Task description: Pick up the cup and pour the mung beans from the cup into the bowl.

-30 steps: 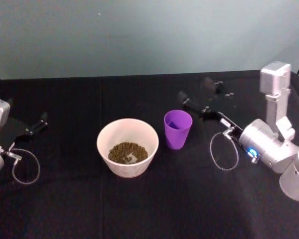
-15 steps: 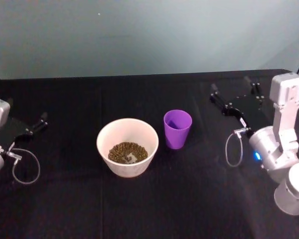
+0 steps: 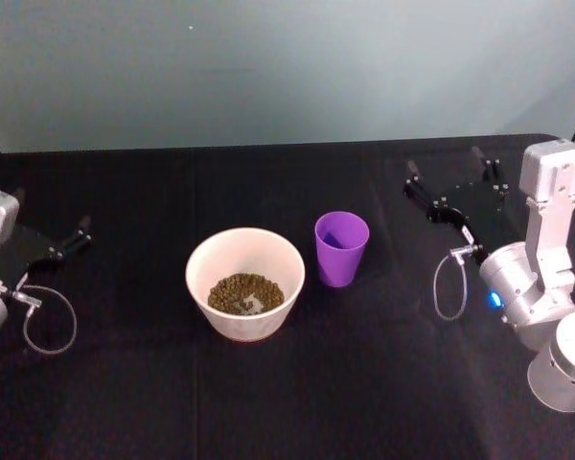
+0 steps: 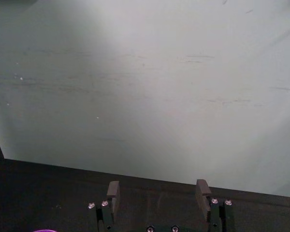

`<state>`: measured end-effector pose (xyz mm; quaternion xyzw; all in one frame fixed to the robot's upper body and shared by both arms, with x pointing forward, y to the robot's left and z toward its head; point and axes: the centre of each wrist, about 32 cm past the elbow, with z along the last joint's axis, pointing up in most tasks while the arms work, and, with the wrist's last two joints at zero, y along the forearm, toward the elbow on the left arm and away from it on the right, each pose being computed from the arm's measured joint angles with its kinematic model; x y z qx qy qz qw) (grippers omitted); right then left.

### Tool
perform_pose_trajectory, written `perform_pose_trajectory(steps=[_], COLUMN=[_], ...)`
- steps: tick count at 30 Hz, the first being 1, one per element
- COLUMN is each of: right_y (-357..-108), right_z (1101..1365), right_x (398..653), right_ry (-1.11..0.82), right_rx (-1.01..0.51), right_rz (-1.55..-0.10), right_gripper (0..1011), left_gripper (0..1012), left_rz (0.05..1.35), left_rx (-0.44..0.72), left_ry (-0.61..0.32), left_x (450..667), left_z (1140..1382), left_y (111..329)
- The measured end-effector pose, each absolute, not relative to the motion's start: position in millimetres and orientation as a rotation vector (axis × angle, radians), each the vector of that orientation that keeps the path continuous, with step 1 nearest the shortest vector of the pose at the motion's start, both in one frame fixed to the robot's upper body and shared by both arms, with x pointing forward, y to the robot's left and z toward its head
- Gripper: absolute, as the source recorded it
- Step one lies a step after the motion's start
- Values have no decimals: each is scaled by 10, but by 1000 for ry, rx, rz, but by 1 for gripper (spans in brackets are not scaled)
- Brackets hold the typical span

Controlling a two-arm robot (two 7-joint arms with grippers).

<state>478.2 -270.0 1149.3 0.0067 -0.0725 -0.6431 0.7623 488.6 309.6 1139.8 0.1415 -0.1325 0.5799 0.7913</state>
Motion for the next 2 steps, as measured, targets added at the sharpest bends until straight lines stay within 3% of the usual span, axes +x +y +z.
perform_pose_trajectory(steps=[2], right_y=[-2700], right_z=[11495], right_x=[4782], right_ry=[-157], right_rx=[14], right_rz=[-1398], right_gripper=[1004], left_gripper=[1000], left_rz=[1248], left_rx=[304], left_ry=[-285], left_x=[4886], left_z=[11398], left_y=[3097])
